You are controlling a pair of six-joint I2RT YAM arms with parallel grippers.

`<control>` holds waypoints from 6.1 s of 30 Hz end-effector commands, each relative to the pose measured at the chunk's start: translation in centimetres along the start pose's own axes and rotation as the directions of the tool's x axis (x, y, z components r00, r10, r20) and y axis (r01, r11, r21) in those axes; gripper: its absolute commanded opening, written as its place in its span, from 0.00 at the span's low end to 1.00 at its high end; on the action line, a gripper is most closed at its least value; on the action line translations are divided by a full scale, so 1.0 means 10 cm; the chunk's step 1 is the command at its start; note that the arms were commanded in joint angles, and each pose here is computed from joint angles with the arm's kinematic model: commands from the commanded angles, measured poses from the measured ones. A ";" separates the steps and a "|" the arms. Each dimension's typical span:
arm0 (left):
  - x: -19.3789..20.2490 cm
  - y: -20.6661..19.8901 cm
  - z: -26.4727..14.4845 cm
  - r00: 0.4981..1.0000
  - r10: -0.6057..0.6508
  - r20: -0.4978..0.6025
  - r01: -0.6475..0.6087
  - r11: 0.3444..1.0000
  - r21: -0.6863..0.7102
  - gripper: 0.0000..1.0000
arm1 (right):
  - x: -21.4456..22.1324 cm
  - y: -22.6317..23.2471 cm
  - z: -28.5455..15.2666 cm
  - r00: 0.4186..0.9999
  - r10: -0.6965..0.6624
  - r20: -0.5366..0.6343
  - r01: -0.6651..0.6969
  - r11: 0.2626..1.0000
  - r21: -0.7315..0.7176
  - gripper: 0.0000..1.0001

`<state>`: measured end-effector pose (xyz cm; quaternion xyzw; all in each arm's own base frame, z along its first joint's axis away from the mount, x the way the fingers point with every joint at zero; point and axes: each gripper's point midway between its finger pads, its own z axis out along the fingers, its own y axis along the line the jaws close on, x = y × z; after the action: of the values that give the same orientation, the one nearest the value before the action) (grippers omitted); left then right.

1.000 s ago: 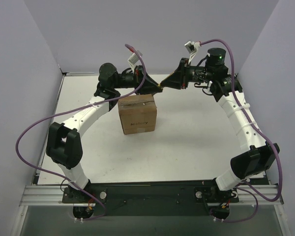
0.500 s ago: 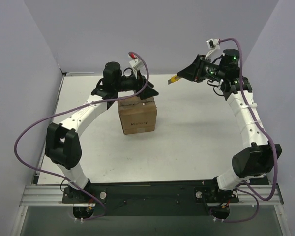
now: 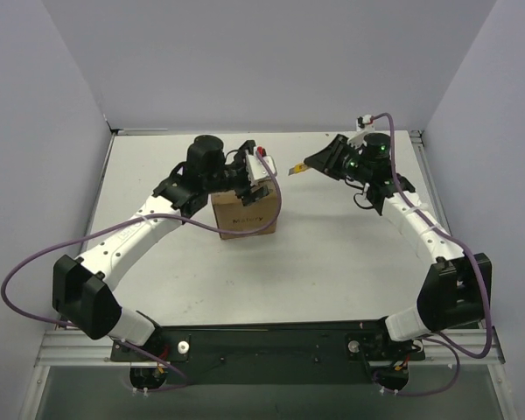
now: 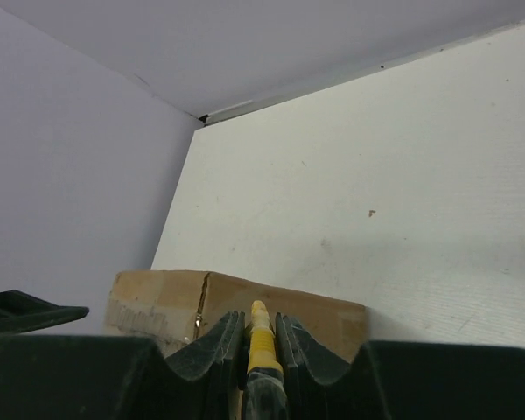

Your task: Unpack the express box

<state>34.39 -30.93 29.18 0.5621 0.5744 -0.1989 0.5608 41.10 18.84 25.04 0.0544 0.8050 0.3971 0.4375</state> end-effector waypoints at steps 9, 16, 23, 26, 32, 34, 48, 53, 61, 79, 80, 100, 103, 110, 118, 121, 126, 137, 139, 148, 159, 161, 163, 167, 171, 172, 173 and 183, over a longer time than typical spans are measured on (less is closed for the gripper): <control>0.32 -0.14 0.05 0.993 0.072 -0.090 -0.066 0.996 0.065 0.83 | -0.34 0.48 -0.09 0.978 -0.051 0.200 0.074 0.991 -0.110 0.00; 0.39 -0.14 0.12 0.993 0.071 -0.099 -0.065 0.996 0.064 0.83 | -0.32 0.59 -0.01 0.980 -0.056 0.193 0.084 0.987 -0.140 0.00; 0.44 -0.12 0.14 0.992 0.067 -0.104 -0.061 0.997 0.052 0.83 | -0.21 0.65 0.03 0.981 -0.093 0.170 0.117 0.983 -0.139 0.00; 0.44 -0.11 0.15 0.992 0.066 -0.105 -0.061 0.997 0.045 0.83 | -0.17 0.65 0.06 0.982 -0.103 0.160 0.125 0.983 -0.134 0.00; 0.45 -0.10 0.17 0.992 0.066 -0.104 -0.062 0.997 0.044 0.83 | -0.14 0.65 0.09 0.982 -0.109 0.153 0.128 0.984 -0.125 0.00; 0.44 -0.09 0.17 0.993 0.065 -0.103 -0.061 0.997 0.041 0.83 | -0.13 0.66 0.10 0.983 -0.107 0.151 0.126 0.984 -0.126 0.00; 0.46 -0.08 0.23 0.994 0.038 -0.106 -0.035 0.999 0.034 0.83 | -0.15 0.64 0.10 0.980 -0.110 0.165 0.128 0.987 -0.102 0.00; 0.46 -0.07 0.24 0.994 0.038 -0.104 -0.035 0.999 0.032 0.83 | -0.20 0.65 0.08 0.977 -0.106 0.187 0.126 0.988 -0.094 0.00; 0.47 -0.08 0.25 0.994 0.030 -0.104 -0.026 0.999 0.034 0.83 | -0.20 0.68 0.10 0.979 -0.064 0.196 0.089 0.988 -0.122 0.00; 0.52 -0.04 0.28 0.993 0.025 -0.117 -0.023 1.000 0.015 0.83 | -0.08 0.77 0.16 0.986 -0.099 0.137 0.120 0.980 -0.160 0.00; 0.53 -0.04 0.29 0.993 0.024 -0.119 -0.022 1.000 0.014 0.82 | -0.06 0.76 0.17 0.987 -0.097 0.127 0.117 0.981 -0.157 0.00; 0.70 0.23 0.31 0.981 -0.023 -0.193 -0.006 0.989 -0.150 0.79 | -0.04 0.60 0.20 0.996 -0.082 0.034 0.085 0.992 -0.098 0.00; 0.69 0.15 0.29 0.982 -0.028 -0.185 0.006 0.993 -0.122 0.78 | -0.22 0.58 0.21 0.996 -0.043 0.083 0.053 0.991 -0.120 0.00; 0.69 0.03 0.26 0.984 -0.040 -0.173 0.026 0.996 -0.080 0.78 | -0.34 0.59 0.37 0.995 -0.023 0.099 0.039 0.985 -0.165 0.00; 0.70 -0.04 0.26 0.983 -0.057 -0.174 0.047 0.997 -0.062 0.78 | -0.36 0.68 0.47 0.995 0.001 0.095 0.018 0.979 -0.203 0.00; 0.71 -0.04 0.26 0.983 -0.058 -0.177 0.048 0.997 -0.060 0.77 | -0.34 0.71 0.46 0.996 0.011 0.091 0.009 0.977 -0.215 0.00; 0.72 -0.05 0.26 0.983 -0.057 -0.177 0.047 0.997 -0.058 0.77 | -0.28 0.73 0.45 0.997 0.014 0.080 0.004 0.975 -0.221 0.00; 0.72 -0.05 0.28 0.983 -0.058 -0.175 0.049 0.997 -0.056 0.77 | -0.22 0.70 0.46 0.996 -0.015 0.086 0.031 0.980 -0.198 0.00; 0.73 -0.05 0.28 0.982 -0.059 -0.177 0.050 0.997 -0.056 0.77 | -0.23 0.68 0.45 0.995 -0.025 0.097 0.043 0.981 -0.190 0.00; 0.73 -0.06 0.27 0.982 -0.061 -0.179 0.053 0.997 -0.054 0.77 | -0.27 0.65 0.45 0.991 -0.056 0.124 0.078 0.981 -0.175 0.00; 0.73 -0.05 0.28 0.982 -0.059 -0.177 0.051 0.997 -0.053 0.77 | -0.13 0.63 0.49 0.994 -0.072 0.077 0.084 0.983 -0.164 0.00; 0.73 -0.05 0.29 0.983 -0.057 -0.177 0.048 0.997 -0.055 0.77 | -0.11 0.63 0.50 0.995 -0.073 0.068 0.083 0.983 -0.162 0.00; 0.73 -0.04 0.29 0.982 -0.060 -0.178 0.050 0.997 -0.060 0.77 | -0.10 0.65 0.49 0.995 -0.077 0.059 0.086 0.983 -0.164 0.00; 0.76 -0.01 0.31 0.980 -0.064 -0.187 0.051 0.996 -0.072 0.77 | -0.06 0.63 0.45 0.996 -0.080 0.037 0.085 0.985 -0.152 0.00; 0.79 0.03 0.33 0.978 -0.069 -0.195 0.052 0.995 -0.091 0.77 | 0.01 0.64 0.42 0.996 -0.091 -0.008 0.088 0.984 -0.157 0.00; 0.81 0.05 0.33 0.977 -0.073 -0.202 0.053 0.993 -0.101 0.77 | 0.02 0.65 0.41 0.996 -0.091 -0.020 0.086 0.983 -0.160 0.00; 0.81 0.06 0.33 0.976 -0.076 -0.202 0.055 0.993 -0.109 0.76 | 0.06 0.63 0.40 0.995 -0.089 -0.033 0.083 0.984 -0.158 0.00; 0.86 0.15 0.35 0.971 -0.085 -0.224 0.052 0.988 -0.148 0.75 | 0.08 0.54 0.30 0.994 -0.097 -0.055 0.088 0.985 -0.147 0.00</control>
<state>38.14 -30.67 22.39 0.5402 0.6392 -0.1315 0.5313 43.71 24.68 25.88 0.0066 0.7877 0.4243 0.4467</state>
